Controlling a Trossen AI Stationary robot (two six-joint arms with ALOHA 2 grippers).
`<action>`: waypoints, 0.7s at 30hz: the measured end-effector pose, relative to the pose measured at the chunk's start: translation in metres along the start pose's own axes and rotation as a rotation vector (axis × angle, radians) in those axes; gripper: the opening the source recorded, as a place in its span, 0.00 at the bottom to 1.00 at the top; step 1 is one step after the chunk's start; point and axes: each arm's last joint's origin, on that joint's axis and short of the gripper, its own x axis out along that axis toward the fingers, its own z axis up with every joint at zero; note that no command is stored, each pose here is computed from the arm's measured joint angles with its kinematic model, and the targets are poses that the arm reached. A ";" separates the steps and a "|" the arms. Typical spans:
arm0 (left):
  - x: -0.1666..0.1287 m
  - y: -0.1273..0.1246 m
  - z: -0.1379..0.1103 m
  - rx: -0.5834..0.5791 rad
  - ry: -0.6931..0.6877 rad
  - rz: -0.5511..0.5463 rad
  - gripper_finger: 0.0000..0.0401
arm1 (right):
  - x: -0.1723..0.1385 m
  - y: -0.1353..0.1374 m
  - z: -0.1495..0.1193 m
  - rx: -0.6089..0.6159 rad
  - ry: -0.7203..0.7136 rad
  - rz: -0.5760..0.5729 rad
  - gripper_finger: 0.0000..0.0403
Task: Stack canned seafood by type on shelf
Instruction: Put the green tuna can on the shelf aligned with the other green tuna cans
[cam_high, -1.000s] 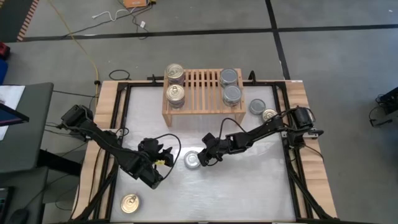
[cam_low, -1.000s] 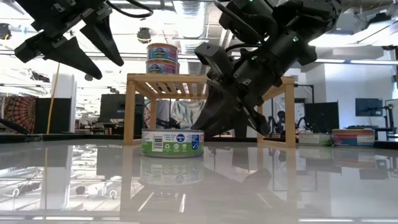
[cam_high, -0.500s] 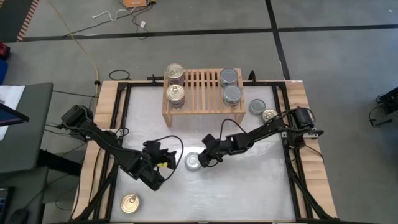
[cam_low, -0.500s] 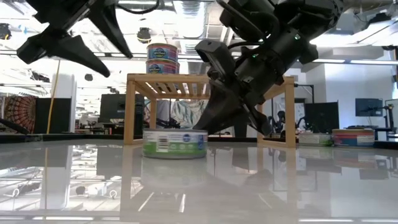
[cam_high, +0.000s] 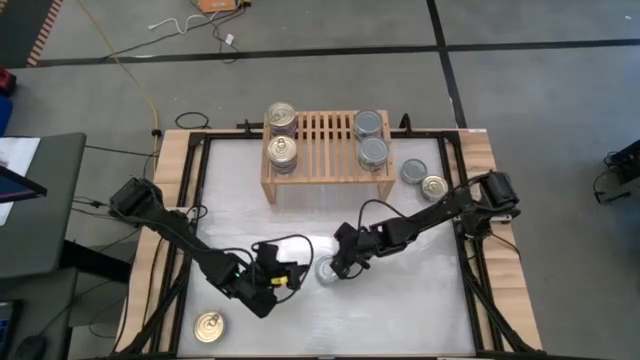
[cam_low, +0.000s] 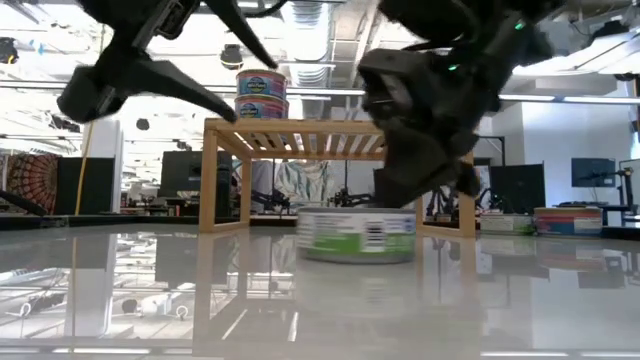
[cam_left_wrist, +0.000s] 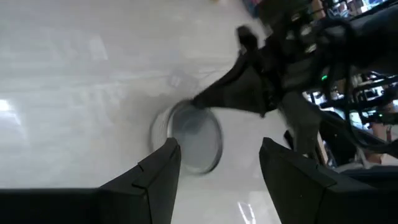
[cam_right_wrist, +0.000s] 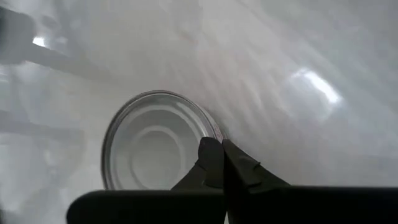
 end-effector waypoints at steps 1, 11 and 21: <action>0.002 0.001 -0.004 -0.004 0.003 -0.002 0.52 | -0.004 0.000 -0.002 -0.008 0.001 -0.023 0.04; 0.013 0.011 -0.016 -0.040 -0.002 0.020 0.52 | -0.043 0.010 -0.026 0.046 -0.051 -0.161 0.04; 0.018 0.006 -0.001 0.070 -0.026 0.032 0.52 | -0.061 0.020 -0.069 0.433 -0.244 -0.235 0.03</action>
